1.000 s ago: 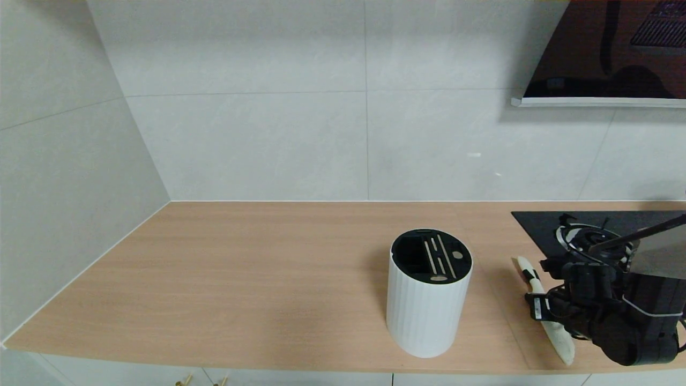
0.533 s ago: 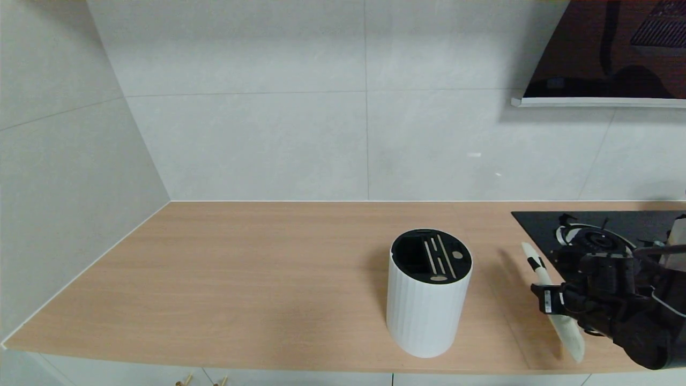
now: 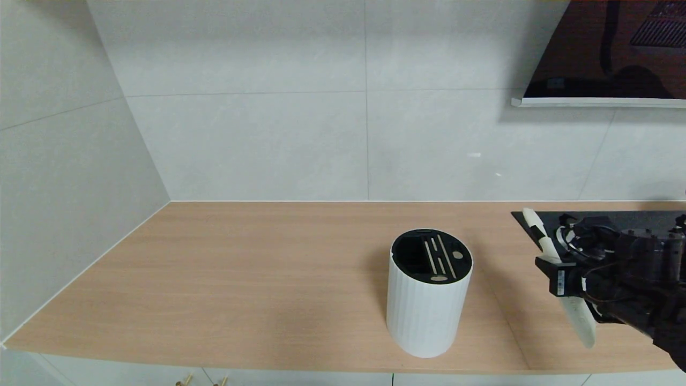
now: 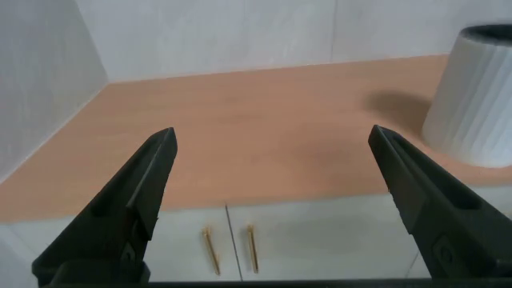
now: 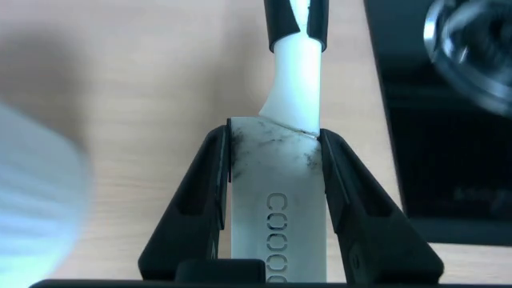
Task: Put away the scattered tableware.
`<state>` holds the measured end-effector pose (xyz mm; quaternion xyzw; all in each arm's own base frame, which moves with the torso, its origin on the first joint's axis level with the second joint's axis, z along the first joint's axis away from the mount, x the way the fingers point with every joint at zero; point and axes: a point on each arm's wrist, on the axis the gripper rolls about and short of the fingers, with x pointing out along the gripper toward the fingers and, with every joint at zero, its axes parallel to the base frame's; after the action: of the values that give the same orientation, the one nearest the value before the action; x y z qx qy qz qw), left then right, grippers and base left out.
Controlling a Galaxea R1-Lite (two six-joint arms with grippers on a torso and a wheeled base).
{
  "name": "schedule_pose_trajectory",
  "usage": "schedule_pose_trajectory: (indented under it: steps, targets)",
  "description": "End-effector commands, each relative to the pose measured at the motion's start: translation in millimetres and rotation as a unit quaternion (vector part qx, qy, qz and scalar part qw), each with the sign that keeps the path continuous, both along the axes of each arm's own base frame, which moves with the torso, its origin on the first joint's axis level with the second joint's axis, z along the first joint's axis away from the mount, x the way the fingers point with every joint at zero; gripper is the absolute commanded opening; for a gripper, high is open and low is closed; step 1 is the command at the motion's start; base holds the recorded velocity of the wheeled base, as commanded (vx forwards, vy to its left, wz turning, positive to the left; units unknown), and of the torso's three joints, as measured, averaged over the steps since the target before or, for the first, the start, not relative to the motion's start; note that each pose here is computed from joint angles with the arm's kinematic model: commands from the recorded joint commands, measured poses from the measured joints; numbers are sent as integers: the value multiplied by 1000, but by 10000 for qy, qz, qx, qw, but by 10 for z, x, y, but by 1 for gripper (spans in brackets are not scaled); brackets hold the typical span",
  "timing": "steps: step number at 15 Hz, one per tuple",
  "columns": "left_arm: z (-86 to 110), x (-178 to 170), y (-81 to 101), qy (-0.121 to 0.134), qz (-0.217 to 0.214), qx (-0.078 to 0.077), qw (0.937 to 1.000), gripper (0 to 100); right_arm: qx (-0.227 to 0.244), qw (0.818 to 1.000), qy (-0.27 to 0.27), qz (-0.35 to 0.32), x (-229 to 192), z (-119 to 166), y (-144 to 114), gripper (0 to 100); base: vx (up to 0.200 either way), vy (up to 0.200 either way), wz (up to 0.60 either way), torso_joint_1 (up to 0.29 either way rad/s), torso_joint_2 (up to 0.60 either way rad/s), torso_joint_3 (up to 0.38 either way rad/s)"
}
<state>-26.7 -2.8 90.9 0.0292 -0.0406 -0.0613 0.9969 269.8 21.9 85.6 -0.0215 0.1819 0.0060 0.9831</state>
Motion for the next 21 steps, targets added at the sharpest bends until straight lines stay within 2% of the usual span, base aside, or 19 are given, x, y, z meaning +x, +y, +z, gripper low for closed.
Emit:
schedule_pose_trajectory:
  steps: [1, 2, 3, 4, 7, 9, 10, 11, 12, 13, 14, 15, 16, 17, 18, 19, 20, 21]
  targets:
    - [217, -78, -20, -1, -547, 39, 9985, 100, 65, 9981, -567, 234, -257, 439, 98, 0, 0, 0, 0, 0, 0, 0]
    - [253, -91, -27, 91, -731, 47, 9973, 100, 78, 9978, -605, 254, -271, 473, 108, 0, 0, 0, 0, 0, 0, 0]
    - [404, -98, -52, 493, -1357, 39, 9895, 100, 96, 9969, -718, 315, -287, 589, 136, 0, 0, 0, 0, 0, 0, 0]
    - [533, -31, -69, 747, -1737, 8, 9820, 100, 106, 9962, -801, 323, -249, 680, 145, 0, 0, 0, 0, 0, 0, 0]
    - [973, 299, -96, 1272, -2312, -103, 9645, 100, 132, 9943, -913, 531, -162, 883, 267, 0, 0, 0, 0, 0, 0, 0]
    - [1230, 618, -113, 1534, -2604, -172, 9531, 100, 168, 9921, -939, 811, -140, 953, 432, 0, 0, 0, 0, 0, 0, 0]
    - [1338, 797, -139, 1672, -2863, -190, 9432, 100, 172, 9908, -954, 950, -135, 991, 544, 0, 0, 0, 0, 0, 0, 0]
    - [1413, 987, -194, 1842, -3151, -183, 9308, 100, 168, 9898, -1017, 983, -114, 1064, 632, 0, 0, 0, 0, 0, 0, 0]
    - [1436, 1092, -242, 1934, -3339, -162, 9224, 100, 174, 9889, -1048, 1037, -104, 1114, 691, 0, 0, 0, 0, 0, 0, 0]
    - [1430, 1236, -321, 2071, -3585, -131, 9102, 100, 191, 9870, -1053, 1196, -100, 1178, 797, 0, 0, 0, 0, 0, 0, 0]
    - [1371, 1415, -448, 2268, -3886, -69, 8931, 100, 208, 9842, -1026, 1431, -124, 1237, 936, 0, 0, 0, 0, 0, 0, 0]
    - [1355, 1454, -484, 2298, -3965, -52, 8888, 100, 223, 9831, -1023, 1505, -138, 1248, 978, 0, 0, 0, 0, 0, 0, 0]
    - [1297, 1610, -601, 2348, -4147, -35, 8791, 100, 276, 9777, -1066, 1787, -201, 1291, 1135, 0, 0, 0, 0, 0, 0, 0]
    - [1290, 1721, -654, 2309, -4179, -52, 8786, 100, 296, 9736, -1061, 1997, -270, 1297, 1250, 0, 0, 0, 0, 0, 0, 0]
    - [1326, 1797, -690, 2148, -4205, -93, 8814, 100, 305, 9707, -1051, 2140, -325, 1301, 1332, 0, 0, 0, 0, 0, 0, 0]
    - [1405, 1894, -729, 1907, -4213, -271, 8862, 100, 319, 9679, -1111, 2231, -362, 1340, 1424, 0, 0, 0, 0, 0, 0, 0]
    - [1444, 1943, -766, 1822, -4253, -488, 8852, 100, 344, 9657, -1159, 2297, -381, 1376, 1484, 0, 0, 0, 0, 0, 0, 0]
    - [1471, 2041, -899, 1892, -4425, -1106, 8696, 100, 352, 9623, -1079, 2472, -456, 1344, 1576, 0, 0, 0, 0, 0, 0, 0]
